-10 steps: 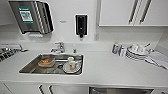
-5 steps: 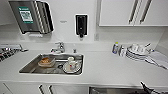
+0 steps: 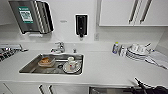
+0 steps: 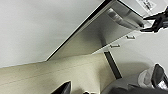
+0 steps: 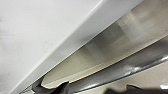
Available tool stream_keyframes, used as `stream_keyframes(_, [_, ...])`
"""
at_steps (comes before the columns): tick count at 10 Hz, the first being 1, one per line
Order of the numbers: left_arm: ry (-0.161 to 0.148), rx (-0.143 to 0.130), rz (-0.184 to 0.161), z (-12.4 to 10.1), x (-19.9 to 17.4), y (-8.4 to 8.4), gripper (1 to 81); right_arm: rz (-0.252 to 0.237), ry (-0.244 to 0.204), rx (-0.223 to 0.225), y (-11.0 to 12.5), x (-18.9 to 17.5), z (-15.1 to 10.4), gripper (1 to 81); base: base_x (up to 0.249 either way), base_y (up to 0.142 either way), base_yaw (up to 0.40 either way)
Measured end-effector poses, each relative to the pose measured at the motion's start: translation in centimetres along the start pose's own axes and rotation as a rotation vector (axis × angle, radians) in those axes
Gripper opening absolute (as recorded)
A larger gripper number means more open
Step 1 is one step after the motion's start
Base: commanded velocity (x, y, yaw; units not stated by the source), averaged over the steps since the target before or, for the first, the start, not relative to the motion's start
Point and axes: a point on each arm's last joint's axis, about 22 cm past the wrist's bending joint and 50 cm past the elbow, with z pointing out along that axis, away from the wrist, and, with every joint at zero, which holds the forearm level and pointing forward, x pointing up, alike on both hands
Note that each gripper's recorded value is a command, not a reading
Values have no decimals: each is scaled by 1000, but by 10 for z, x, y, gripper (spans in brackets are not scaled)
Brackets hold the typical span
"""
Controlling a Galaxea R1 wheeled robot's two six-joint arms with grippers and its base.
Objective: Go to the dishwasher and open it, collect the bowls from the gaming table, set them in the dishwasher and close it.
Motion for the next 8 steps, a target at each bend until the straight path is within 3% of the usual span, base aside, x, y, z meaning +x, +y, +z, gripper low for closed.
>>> stream_keyframes(3, [-1,-1,2,1,0,0,811,62,27,-77,27,26,6,811,0,0,0])
stream_keyframes(5, [-1,0,3,5,0,-2,811,82,3,-92,40,13,20,811,0,0,0])
stream_keyframes(8, [-6,-4,1,9,-2,-2,811,110,12,-82,48,10,33,811,0,0,0])
